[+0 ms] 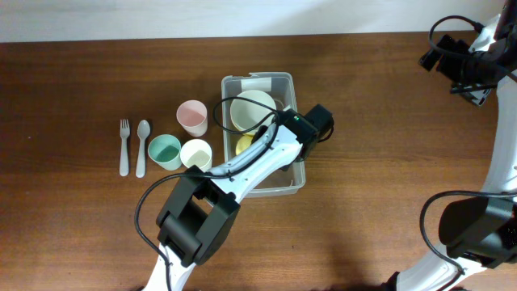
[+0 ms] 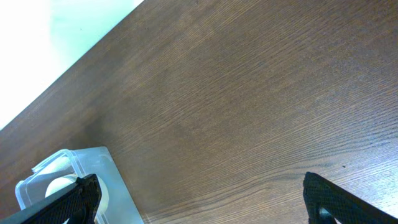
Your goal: Pack container
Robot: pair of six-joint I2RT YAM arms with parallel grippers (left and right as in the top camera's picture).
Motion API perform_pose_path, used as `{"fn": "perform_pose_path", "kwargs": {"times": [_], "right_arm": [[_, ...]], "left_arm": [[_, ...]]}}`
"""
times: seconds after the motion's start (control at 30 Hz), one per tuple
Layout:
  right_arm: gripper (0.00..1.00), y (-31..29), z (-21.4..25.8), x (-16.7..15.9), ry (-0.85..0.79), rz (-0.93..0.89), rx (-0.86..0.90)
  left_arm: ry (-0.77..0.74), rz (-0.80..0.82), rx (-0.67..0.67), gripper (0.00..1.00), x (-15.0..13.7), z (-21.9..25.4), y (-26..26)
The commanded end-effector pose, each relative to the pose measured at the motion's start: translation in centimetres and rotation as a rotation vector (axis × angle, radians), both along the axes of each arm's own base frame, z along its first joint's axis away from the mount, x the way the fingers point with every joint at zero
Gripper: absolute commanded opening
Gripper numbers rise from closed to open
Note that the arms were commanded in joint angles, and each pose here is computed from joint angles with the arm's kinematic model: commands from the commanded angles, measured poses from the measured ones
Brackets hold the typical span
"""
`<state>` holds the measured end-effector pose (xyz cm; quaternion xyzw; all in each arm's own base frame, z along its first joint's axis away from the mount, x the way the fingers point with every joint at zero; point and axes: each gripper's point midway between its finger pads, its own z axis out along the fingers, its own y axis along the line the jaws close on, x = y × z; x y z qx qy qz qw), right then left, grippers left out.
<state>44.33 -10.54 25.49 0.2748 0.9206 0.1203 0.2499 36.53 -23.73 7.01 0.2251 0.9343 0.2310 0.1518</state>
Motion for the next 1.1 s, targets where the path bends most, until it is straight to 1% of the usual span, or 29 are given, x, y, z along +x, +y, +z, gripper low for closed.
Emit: {"fn": "perform_pose_path", "kwargs": {"times": [0.0, 0.03, 0.2, 0.47, 0.53, 0.77, 0.83, 0.93, 0.97, 1.07], "right_arm": [[0.99, 0.0, 0.0, 0.0, 0.002, -0.005, 0.001], [0.99, 0.0, 0.0, 0.0, 0.002, -0.005, 0.002], [0.99, 0.0, 0.0, 0.0, 0.002, -0.005, 0.001], [0.99, 0.0, 0.0, 0.0, 0.002, -0.005, 0.001], [0.99, 0.0, 0.0, 0.0, 0.002, -0.005, 0.001], [0.99, 0.0, 0.0, 0.0, 0.002, -0.005, 0.001], [0.99, 0.0, 0.0, 0.0, 0.002, -0.005, 0.001], [0.99, 0.0, 0.0, 0.0, 0.002, -0.005, 0.001], [0.99, 0.0, 0.0, 0.0, 0.002, -0.005, 0.001], [0.99, 0.0, 0.0, 0.0, 0.002, -0.005, 0.001]], "left_arm": [[-0.027, 0.016, 0.048, 0.33, 0.4, 0.0, 1.0], [-0.033, 0.016, 0.057, 0.33, 0.4, 0.1, 1.2], [-0.034, 0.015, 0.096, 0.2, 0.3, 0.4, 1.8], [-0.05, 0.014, 0.123, 0.08, 0.5, 0.7, 2.2], [-0.051, 0.014, 0.123, 0.02, 0.5, 0.7, 2.2], [-0.047, 0.013, 0.145, 0.02, 0.4, 2.0, 2.4], [-0.03, 0.018, 0.121, 0.01, 0.2, 2.7, 2.1], [0.019, 0.022, 0.042, 0.01, -0.2, 3.3, 0.9], [0.047, 0.024, -0.019, 0.01, -0.5, 3.8, 0.0], [0.085, 0.024, -0.126, 0.01, -0.8, 4.8, -1.8]]}}
